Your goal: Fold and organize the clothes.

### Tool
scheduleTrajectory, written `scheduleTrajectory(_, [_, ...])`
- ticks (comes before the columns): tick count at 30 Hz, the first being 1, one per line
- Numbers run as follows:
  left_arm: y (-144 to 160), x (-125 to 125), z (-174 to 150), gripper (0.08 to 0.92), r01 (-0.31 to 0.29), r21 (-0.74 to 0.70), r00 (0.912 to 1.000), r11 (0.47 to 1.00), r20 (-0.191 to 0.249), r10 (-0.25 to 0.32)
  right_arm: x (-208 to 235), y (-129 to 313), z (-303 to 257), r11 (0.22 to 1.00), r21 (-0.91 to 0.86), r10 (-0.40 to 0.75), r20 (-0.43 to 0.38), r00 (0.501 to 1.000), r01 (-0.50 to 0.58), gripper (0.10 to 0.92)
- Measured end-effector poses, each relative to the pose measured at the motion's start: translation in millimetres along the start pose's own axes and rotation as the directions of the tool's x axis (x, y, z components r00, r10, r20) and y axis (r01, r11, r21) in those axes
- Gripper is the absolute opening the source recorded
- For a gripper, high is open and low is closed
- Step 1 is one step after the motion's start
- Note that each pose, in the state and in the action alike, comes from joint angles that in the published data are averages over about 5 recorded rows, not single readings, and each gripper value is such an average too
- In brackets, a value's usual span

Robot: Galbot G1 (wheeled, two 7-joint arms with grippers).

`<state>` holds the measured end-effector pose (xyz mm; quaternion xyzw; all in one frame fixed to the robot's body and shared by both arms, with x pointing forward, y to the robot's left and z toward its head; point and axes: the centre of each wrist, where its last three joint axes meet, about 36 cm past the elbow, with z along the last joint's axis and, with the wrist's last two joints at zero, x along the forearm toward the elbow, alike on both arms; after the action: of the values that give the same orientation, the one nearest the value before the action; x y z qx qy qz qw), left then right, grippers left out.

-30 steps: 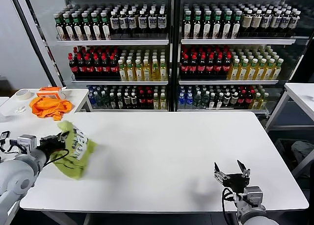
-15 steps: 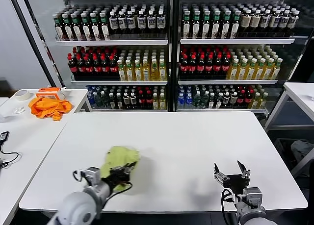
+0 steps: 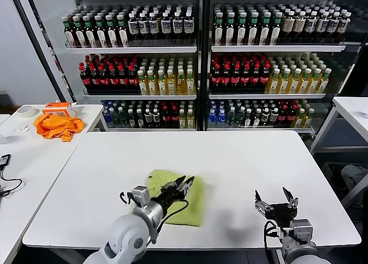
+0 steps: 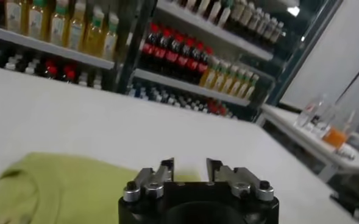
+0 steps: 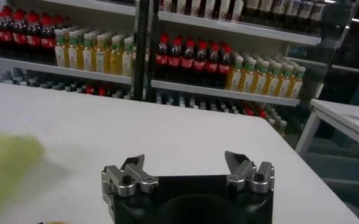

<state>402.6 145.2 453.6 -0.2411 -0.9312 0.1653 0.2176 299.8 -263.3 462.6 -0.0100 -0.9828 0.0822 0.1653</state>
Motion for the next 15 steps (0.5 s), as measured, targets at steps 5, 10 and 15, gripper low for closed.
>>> scheduleTrajectory(5, [7,-2,-15,0.569,0.021,-0.028,0.9977,0.999,0.065,-0.019,-5,6,-2,0.999,-0.019,-0.043,0.01,0.999,0.043,0.823])
scheduleTrajectory(10, [42,11,-29,0.717,0.092,-0.115,0.9922,0.989,0.095,-0.081,-17,26,-4,0.989,-0.071,-0.128,-0.004,0.992,0.127,0.823])
scheduleTrajectory(15, [81,35,-44,0.813,0.183,-0.184,0.9804,0.966,0.107,-0.166,-34,54,-3,0.965,-0.127,-0.234,-0.037,0.971,0.228,0.823])
